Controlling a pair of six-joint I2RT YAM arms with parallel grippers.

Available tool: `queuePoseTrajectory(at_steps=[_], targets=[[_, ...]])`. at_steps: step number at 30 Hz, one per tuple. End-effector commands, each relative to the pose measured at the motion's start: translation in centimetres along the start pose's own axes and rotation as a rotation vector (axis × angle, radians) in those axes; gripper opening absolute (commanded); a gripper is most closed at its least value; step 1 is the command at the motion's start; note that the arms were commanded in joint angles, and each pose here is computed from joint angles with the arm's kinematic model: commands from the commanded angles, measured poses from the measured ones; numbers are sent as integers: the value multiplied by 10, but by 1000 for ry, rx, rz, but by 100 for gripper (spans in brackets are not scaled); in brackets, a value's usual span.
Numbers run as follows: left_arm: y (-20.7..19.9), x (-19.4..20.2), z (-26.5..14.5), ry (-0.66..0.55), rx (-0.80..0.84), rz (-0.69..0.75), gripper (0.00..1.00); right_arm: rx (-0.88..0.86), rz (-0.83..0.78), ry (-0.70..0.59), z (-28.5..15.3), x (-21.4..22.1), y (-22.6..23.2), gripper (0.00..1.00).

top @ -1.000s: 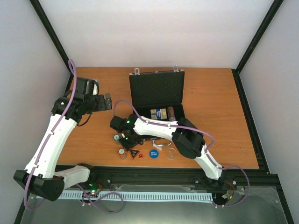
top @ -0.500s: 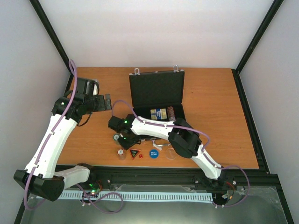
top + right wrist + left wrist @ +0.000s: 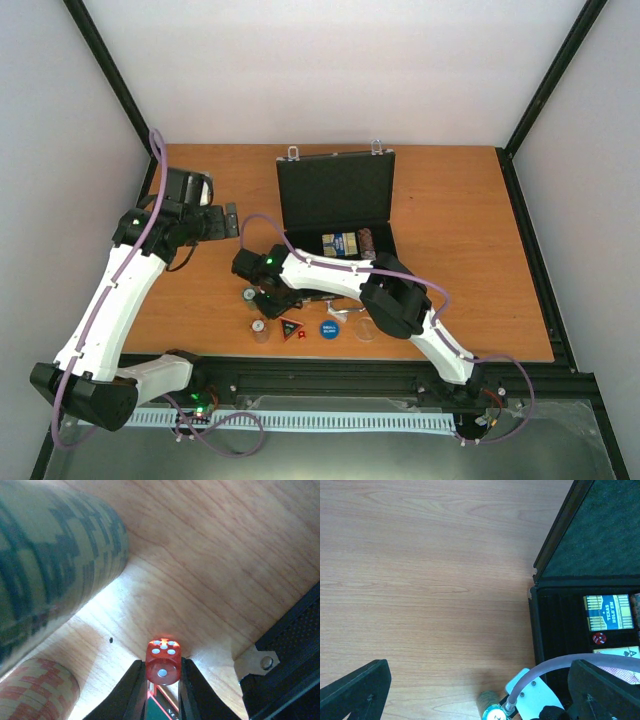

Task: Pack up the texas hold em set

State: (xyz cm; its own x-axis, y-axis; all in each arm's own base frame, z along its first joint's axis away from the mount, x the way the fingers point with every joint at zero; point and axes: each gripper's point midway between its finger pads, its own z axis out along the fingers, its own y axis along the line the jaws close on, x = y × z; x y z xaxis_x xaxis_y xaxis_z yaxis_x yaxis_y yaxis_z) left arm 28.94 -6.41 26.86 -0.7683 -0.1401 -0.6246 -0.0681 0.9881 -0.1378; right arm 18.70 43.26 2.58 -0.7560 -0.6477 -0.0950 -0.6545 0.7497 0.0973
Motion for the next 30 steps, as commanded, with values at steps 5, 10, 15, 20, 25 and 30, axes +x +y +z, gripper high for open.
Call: queuePoseTrajectory(at_steps=[5,10,15,20,25,30], targets=[[0,-1,-4,-15,6,10,100,14,17,-63,-29,-10,-7,15],[0,-3,-4,-20,3,7,100,12,75,-138,-67,-20,-27,15],[-1,-5,-1,-19,5,0,100,34,134,-200,-100,-20,-59,15],[-3,-5,4,-13,6,-10,100,80,217,-194,-101,-11,-113,15],[-2,-3,9,0,-2,-13,100,114,276,-186,-91,-7,-160,15],[-1,0,13,14,-5,-16,100,147,280,-167,-78,-10,-182,15]])
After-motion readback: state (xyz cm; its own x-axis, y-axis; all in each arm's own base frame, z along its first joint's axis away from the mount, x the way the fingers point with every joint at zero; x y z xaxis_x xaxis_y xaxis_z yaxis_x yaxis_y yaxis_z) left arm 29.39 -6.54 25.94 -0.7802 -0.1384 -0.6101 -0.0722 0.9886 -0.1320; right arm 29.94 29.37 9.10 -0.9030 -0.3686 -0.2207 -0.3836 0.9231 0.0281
